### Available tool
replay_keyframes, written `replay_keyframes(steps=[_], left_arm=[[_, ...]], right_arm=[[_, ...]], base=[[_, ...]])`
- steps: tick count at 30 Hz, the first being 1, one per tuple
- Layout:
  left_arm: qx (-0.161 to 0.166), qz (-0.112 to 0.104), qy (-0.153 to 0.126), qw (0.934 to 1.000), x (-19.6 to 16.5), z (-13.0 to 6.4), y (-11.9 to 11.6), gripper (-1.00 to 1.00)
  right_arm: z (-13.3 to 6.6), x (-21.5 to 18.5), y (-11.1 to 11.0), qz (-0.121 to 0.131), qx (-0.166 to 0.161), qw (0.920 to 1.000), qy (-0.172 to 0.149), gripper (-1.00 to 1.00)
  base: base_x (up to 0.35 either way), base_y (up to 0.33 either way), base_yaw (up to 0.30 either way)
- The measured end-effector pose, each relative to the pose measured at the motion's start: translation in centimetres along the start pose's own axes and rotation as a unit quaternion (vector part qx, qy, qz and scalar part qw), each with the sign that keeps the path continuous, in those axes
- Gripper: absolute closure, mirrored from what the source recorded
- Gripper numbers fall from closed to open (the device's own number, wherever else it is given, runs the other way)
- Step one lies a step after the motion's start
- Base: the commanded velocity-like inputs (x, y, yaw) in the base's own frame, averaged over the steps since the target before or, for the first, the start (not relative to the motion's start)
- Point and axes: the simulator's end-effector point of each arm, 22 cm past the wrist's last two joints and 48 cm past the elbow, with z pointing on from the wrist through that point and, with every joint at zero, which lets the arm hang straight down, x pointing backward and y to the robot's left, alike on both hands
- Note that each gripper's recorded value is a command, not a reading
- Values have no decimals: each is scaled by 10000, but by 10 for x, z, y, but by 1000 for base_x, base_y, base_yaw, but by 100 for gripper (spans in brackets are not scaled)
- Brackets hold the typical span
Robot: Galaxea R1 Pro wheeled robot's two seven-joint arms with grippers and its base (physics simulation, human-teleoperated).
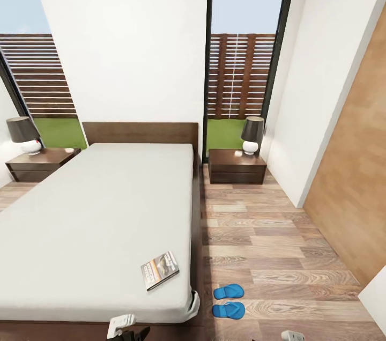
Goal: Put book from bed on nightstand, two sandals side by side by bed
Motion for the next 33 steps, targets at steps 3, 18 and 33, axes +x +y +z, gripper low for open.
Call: replay_keyframes(steps=[3,18,33], left_arm=[[0,0,0,10000,0,0,0,-100],[-25,-30,35,10000,4,0,4,-100],[1035,34,-77,9946,-24,-2,-32,-100]], right_arm=[[0,-1,0,5,0,10000,-6,-100],[0,3,-3,34,21,10000,34,-100],[2,12,-7,100,57,9999,126,-100]], base=[[0,0,0],[0,0,0],[0,0,0]])
